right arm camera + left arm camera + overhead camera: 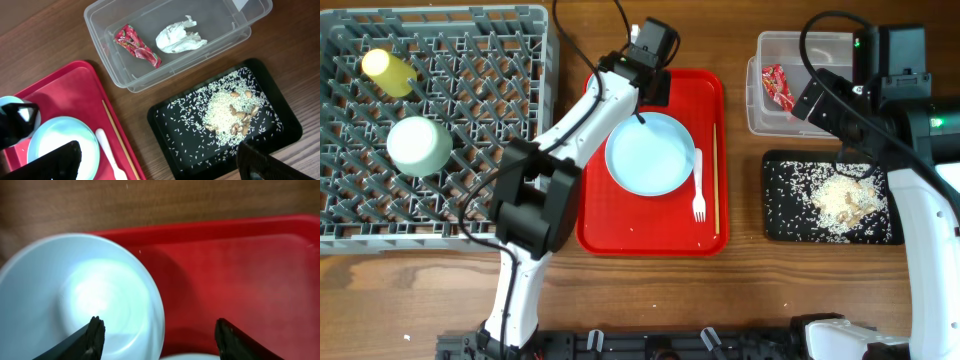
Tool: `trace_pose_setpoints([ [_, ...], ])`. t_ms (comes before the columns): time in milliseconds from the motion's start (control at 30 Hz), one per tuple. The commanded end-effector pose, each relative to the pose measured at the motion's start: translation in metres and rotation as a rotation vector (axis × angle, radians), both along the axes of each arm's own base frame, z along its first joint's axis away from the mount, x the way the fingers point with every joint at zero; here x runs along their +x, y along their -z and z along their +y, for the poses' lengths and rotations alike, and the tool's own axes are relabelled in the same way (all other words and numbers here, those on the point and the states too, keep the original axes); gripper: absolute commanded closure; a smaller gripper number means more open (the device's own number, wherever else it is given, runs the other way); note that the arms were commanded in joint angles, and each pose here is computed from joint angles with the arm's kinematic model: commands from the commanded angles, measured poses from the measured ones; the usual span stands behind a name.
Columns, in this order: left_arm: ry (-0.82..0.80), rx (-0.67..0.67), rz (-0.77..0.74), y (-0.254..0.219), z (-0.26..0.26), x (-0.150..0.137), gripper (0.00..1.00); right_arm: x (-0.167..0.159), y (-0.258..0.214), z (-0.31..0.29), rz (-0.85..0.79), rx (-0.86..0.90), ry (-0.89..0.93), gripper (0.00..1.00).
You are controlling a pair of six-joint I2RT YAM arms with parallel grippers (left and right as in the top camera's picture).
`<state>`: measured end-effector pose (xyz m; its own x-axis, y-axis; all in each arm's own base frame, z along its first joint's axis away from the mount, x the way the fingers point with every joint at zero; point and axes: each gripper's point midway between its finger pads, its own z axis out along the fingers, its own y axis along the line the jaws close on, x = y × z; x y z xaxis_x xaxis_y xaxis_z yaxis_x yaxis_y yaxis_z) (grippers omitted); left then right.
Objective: Sort waste into correct bins and load items into the dishwasher rack
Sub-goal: 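Move the left gripper to the small light-blue bowl and grasp its rim, then carry the light-blue bowl to the rack and place it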
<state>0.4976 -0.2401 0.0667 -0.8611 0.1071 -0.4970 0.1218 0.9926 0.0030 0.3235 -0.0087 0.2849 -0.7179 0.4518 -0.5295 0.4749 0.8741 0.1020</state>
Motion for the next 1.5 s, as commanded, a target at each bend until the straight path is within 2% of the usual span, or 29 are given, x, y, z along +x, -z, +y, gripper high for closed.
trace_pose_setpoints([
  [0, -0.010, 0.047, 0.038, 0.030, 0.007, 0.000, 0.38, 0.002, -0.001, -0.004, 0.000, -0.021, 0.005, 0.00],
  [167, -0.019, 0.055, 0.056, 0.047, 0.010, 0.001, 0.41, 0.002, -0.001, -0.004, 0.000, -0.021, 0.005, 0.00],
  [500, -0.047, 0.059, 0.063, 0.055, 0.024, 0.008, 0.61, 0.002, -0.001, -0.004, 0.000, -0.022, 0.005, 0.00],
  [733, -0.050, 0.085, 0.113, 0.080, 0.029, 0.002, 0.62, 0.002, -0.001, -0.004, 0.000, -0.022, 0.006, 0.00],
  [767, -0.051, 0.083, 0.110, 0.079, 0.029, 0.003, 0.66, 0.002, -0.001, -0.004, 0.000, -0.021, 0.006, 0.00],
  [833, -0.050, 0.077, 0.098, 0.073, 0.028, 0.004, 0.81, 0.002, -0.001, -0.004, 0.000, -0.022, 0.005, 0.00],
  [867, -0.050, 0.074, 0.092, 0.070, 0.028, 0.005, 0.95, 0.002, -0.001, -0.004, 0.000, -0.022, 0.005, 0.00],
  [1000, -0.048, 0.050, 0.048, 0.032, 0.026, 0.006, 0.96, 0.002, -0.001, -0.004, 0.000, -0.022, 0.005, 0.00],
  [1167, -0.081, -0.033, -0.078, -0.048, 0.027, 0.011, 0.96, 0.002, -0.001, -0.004, 0.000, -0.021, 0.006, 0.00],
  [1267, -0.123, -0.043, -0.172, -0.099, 0.047, 0.014, 0.96, 0.002, -0.001, -0.004, 0.000, -0.022, 0.005, 0.00],
  [1367, -0.166, -0.082, -0.201, -0.126, 0.073, 0.016, 0.96, 0.002, -0.001, -0.004, 0.000, -0.021, 0.005, 0.00],
  [1467, -0.240, -0.222, -0.179, -0.144, 0.099, 0.018, 0.96, 0.002, -0.001, -0.004, 0.000, -0.022, 0.005, 0.01],
])
